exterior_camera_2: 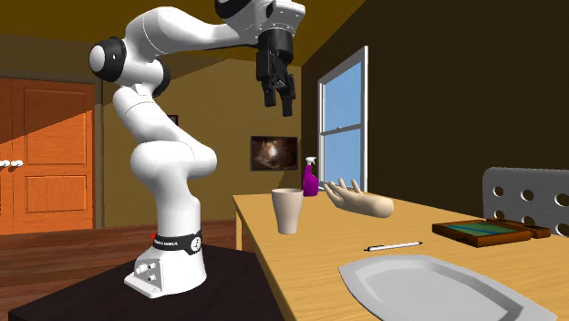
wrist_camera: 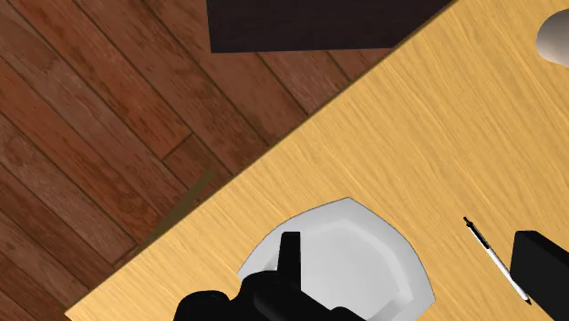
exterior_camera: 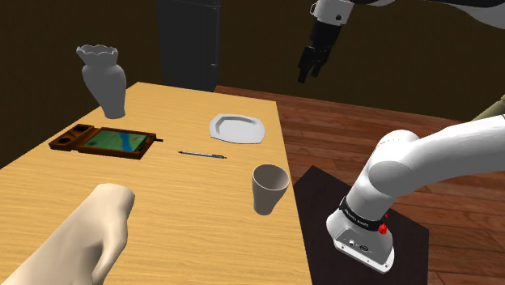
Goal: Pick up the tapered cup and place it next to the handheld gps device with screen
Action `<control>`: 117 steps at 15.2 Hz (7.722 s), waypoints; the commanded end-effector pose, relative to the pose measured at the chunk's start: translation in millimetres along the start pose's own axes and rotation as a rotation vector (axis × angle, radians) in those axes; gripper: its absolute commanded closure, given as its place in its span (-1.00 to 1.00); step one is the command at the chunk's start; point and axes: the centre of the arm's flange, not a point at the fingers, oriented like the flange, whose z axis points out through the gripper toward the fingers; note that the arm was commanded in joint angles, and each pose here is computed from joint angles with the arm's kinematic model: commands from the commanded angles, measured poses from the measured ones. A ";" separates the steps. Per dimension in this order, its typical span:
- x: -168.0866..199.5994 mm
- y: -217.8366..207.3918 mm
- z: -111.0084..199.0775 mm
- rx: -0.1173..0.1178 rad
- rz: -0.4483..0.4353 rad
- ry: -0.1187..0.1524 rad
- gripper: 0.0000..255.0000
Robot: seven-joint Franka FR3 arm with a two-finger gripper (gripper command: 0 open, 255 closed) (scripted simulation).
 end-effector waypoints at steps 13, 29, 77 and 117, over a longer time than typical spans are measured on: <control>-50.9 -96.7 100.4 0.088 0.022 -0.022 -1.00; -95.5 -191.6 204.6 0.164 0.041 -0.041 -1.00; -82.9 -186.4 70.9 0.164 0.041 -0.041 1.00; 208.8 -436.8 24.9 0.164 0.041 -0.041 1.00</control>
